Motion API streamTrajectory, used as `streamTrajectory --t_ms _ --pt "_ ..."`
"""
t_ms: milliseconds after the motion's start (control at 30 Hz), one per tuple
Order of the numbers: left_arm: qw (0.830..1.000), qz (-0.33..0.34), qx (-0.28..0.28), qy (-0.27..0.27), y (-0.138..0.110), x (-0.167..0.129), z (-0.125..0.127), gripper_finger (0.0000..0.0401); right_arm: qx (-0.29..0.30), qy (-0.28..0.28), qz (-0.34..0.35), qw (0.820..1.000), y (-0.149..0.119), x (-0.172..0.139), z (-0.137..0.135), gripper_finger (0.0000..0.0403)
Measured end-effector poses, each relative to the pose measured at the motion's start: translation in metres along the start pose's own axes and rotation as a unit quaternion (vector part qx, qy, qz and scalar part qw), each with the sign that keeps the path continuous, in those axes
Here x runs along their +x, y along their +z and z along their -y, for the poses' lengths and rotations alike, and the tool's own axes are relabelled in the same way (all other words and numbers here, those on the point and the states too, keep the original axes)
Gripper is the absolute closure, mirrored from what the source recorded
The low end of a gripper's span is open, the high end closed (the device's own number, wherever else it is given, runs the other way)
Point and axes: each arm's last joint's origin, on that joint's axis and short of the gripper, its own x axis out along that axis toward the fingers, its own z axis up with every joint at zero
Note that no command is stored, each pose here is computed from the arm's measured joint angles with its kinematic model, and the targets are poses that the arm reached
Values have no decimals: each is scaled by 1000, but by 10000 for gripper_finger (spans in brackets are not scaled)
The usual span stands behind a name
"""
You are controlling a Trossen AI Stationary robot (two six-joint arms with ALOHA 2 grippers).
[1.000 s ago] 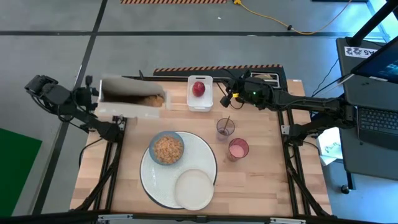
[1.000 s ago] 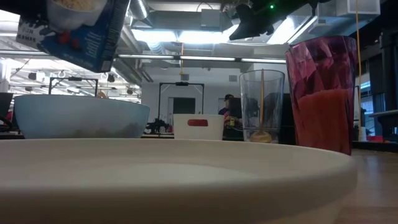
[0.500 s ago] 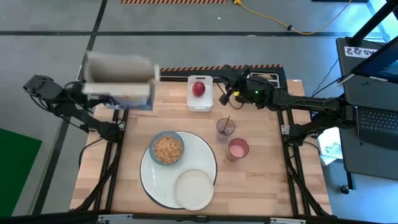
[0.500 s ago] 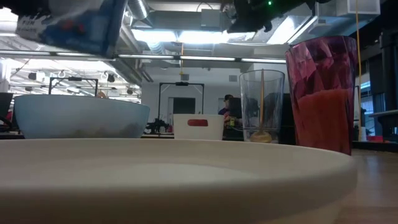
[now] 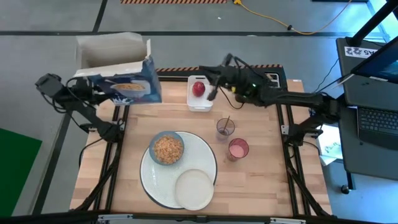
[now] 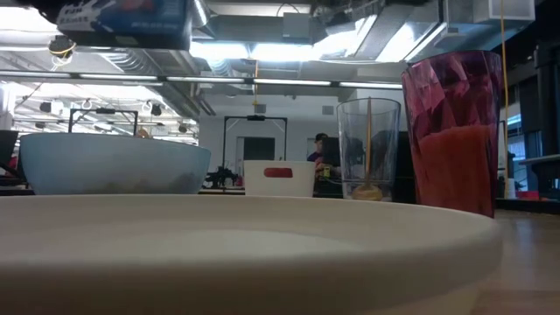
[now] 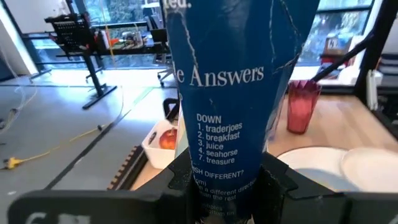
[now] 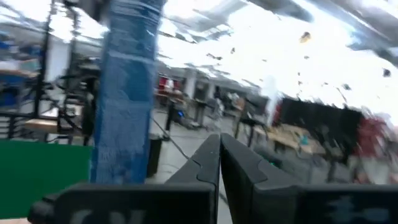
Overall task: Arrange a breakfast setting
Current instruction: Pour the cereal into the blue bowl
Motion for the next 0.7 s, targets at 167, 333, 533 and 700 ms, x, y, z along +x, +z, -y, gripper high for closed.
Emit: streamTrajectory --t_ms 167,333,533,700 --pt "1000 -2 -13 12 -6 13 4 307 -55 39 24 997 27 46 3 388" --pt "1000 -1 -17 14 -8 19 6 307 -93 89 26 991 45 81 3 388" --pt "1000 2 -12 11 -8 21 5 307 -107 113 67 986 56 108 2 388" --pt "1000 4 -10 12 -8 22 4 307 -111 117 105 981 65 121 3 388"
